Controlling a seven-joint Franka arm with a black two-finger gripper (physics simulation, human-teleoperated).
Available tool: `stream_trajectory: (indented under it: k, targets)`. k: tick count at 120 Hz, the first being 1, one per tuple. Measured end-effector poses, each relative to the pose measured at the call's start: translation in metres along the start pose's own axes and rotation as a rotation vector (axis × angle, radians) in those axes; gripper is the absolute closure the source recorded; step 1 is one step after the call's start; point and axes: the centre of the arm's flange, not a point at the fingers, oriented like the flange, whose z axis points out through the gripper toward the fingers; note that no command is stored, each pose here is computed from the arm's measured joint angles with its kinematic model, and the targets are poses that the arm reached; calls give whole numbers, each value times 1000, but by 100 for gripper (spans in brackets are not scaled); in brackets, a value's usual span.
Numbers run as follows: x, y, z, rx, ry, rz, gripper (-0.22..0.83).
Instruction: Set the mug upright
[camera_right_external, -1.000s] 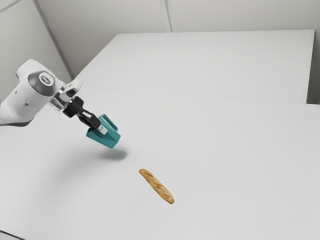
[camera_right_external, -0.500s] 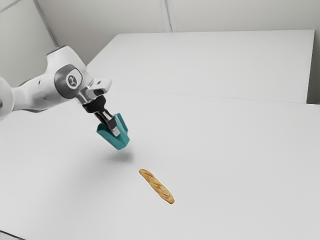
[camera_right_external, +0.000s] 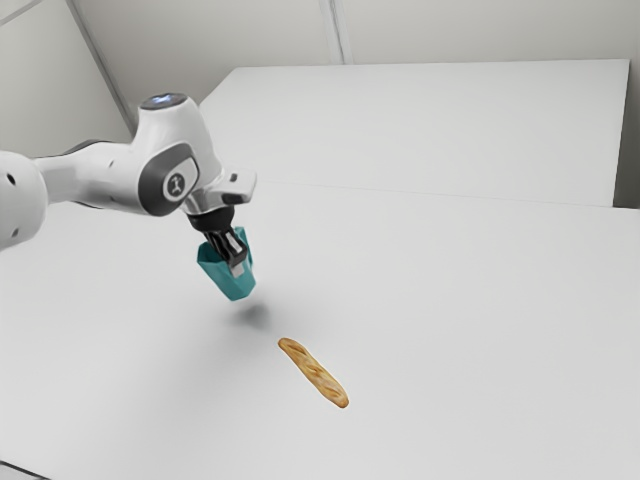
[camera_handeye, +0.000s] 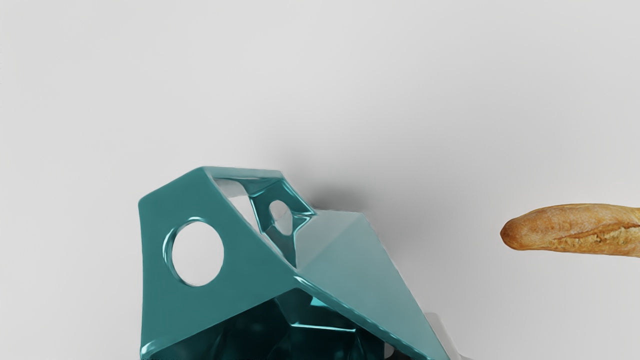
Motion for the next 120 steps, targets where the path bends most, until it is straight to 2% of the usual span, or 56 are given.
stream_trajectory:
  k: [37,70,120]
  targets:
    - [-36,-29,17,20,-8,-184,78]
    - [-33,-11,31,25,5,-218,78]
    - [-32,-12,39,34,34,-280,78]
